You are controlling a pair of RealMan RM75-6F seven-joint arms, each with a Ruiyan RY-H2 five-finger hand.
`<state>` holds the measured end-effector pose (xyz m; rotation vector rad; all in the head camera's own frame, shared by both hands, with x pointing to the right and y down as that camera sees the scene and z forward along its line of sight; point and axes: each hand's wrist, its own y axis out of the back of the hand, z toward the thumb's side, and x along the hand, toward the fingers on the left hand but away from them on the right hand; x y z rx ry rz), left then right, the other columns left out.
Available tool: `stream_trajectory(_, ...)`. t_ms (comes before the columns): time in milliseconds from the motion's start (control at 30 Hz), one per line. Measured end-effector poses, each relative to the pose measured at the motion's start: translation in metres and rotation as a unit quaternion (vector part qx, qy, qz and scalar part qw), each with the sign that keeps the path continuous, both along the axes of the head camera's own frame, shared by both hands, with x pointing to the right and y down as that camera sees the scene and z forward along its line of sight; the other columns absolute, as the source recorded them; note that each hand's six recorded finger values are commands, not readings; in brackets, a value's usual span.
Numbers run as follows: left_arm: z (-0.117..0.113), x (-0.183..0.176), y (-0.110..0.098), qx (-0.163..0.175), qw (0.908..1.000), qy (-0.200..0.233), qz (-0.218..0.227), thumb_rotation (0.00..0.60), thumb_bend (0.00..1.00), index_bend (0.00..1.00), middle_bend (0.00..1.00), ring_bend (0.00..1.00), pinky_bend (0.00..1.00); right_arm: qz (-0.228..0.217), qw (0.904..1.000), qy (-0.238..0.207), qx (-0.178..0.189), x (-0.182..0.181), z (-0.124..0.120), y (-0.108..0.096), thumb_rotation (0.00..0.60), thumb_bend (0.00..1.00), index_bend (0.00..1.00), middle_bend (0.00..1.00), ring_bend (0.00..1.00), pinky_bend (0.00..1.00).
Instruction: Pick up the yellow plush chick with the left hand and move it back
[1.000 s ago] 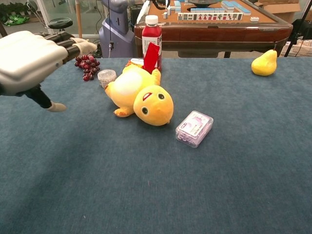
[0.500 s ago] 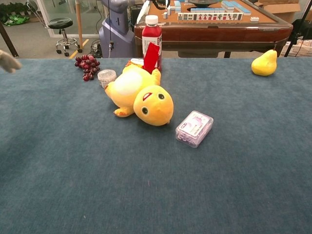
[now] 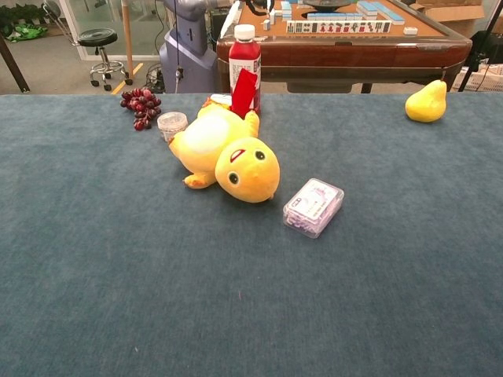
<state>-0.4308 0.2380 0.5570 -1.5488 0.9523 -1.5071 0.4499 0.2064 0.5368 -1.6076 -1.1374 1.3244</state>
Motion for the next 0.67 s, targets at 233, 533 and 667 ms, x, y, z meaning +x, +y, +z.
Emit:
stream_trajectory(233, 0.001, -0.015, 0.021, -0.051, 0.9984, -0.001, -0.022, 0.600, 0.32, 0.30, 0.33, 0.30, 0.48, -0.003, 0.9994, 0.029, -0.019, -0.002, 0.012, -0.001, 0.600, 0.16, 0.38, 0.28, 0.21, 0.45)
stream_trajectory(533, -0.008, -0.025, 0.017, -0.009, 0.9991, -0.010, -0.041, 0.600, 0.32, 0.30, 0.24, 0.21, 0.48, 0.013, 0.9990, 0.030, -0.029, 0.005, 0.015, -0.006, 0.600, 0.21, 0.38, 0.28, 0.21, 0.45)
stream_trajectory(667, -0.010, -0.028, 0.014, 0.002, 0.9988, -0.016, -0.045, 0.600, 0.32, 0.30, 0.22, 0.21, 0.48, 0.020, 0.9991, 0.021, -0.030, 0.007, 0.015, -0.008, 0.600, 0.21, 0.38, 0.28, 0.21, 0.45)
